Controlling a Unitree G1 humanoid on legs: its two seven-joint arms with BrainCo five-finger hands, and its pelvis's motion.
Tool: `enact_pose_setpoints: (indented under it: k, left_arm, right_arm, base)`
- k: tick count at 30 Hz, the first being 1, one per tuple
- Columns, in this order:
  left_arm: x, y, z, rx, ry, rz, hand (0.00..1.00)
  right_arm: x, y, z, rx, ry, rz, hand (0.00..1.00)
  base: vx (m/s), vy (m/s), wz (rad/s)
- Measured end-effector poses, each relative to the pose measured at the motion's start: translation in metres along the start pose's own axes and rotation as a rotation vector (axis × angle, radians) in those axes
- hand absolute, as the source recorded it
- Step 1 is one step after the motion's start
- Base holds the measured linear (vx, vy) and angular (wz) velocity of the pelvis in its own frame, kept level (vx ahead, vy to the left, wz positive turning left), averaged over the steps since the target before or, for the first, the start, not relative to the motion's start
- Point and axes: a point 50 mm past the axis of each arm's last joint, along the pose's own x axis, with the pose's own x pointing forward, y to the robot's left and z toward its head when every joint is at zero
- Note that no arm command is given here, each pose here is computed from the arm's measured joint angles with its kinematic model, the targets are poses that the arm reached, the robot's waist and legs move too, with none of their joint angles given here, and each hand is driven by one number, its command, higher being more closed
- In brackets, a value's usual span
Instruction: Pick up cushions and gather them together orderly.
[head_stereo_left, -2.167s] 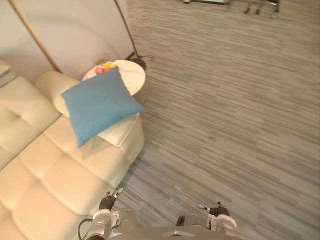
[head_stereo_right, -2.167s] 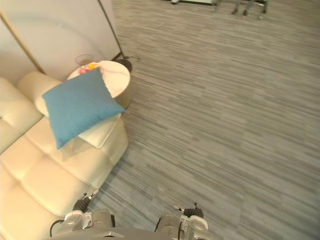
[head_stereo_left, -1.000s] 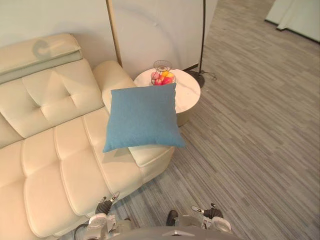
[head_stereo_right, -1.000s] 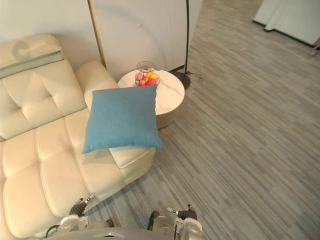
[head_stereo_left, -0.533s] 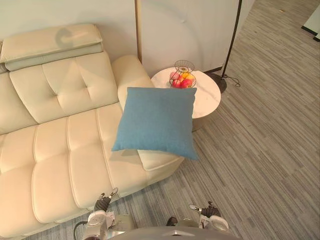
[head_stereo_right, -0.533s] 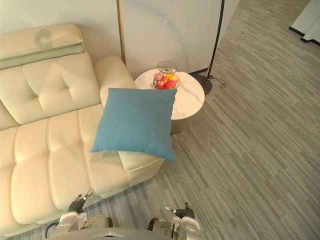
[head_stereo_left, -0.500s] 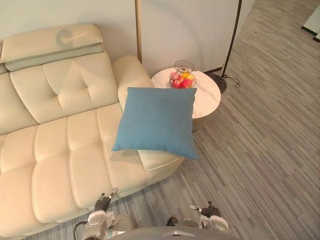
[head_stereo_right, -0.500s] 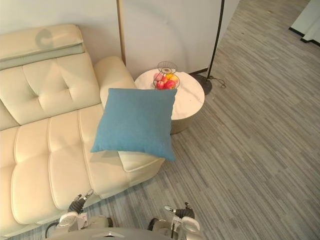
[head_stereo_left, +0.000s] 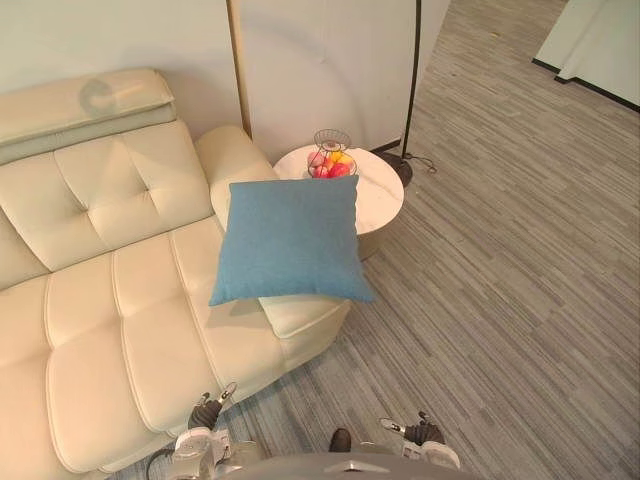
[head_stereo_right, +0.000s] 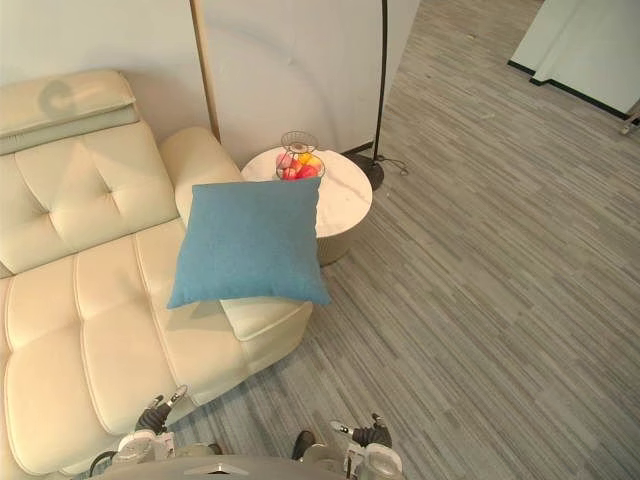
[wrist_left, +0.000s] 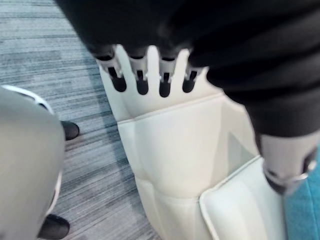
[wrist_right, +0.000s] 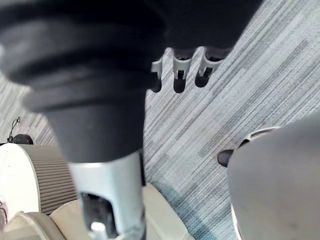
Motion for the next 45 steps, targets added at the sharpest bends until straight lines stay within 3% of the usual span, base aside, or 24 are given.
enact_pose_setpoints:
  k: [7, 13, 18, 28, 32, 38, 45]
  left_arm:
    - [-0.004, 0.013, 0.012, 0.009, -0.087, 0.027, 0.0]
    - [-0.008, 0.058, 0.066, 0.023, -0.298, 0.147, 0.0]
    - [-0.009, 0.077, 0.106, 0.048, -0.417, 0.211, 0.0]
    - [-0.016, 0.063, 0.167, 0.027, -0.605, 0.2, 0.0]
    - [-0.024, 0.055, 0.209, 0.045, -0.722, 0.192, 0.0]
    - [-0.063, 0.033, 0.317, 0.043, -1.018, 0.166, 0.0]
    - [-0.083, 0.014, 0.352, 0.067, -1.11, 0.12, 0.0]
  right_arm:
    - [-0.007, -0.036, 0.058, 0.018, -0.279, -0.1, 0.0]
    - [-0.014, -0.068, 0.118, -0.017, -0.494, -0.193, 0.0]
    - [-0.019, -0.072, 0.154, -0.048, -0.615, -0.193, 0.0]
    - [-0.027, -0.032, 0.205, -0.104, -0.779, -0.059, 0.0]
    - [-0.034, -0.019, 0.235, -0.106, -0.86, -0.037, 0.0]
    - [-0.07, 0.02, 0.326, -0.073, -1.082, 0.041, 0.0]
    - [-0.092, 0.04, 0.349, -0.053, -1.167, 0.098, 0.0]
  base:
    - [0.02, 0.05, -0.09]
    - [0.03, 0.004, -0.05]
    - [0.0, 0.001, -0.01]
    - [-0.04, 0.011, 0.0]
    - [-0.06, 0.03, 0.03]
    - [-0.14, 0.046, -0.01]
    - [-0.09, 0.026, -0.06]
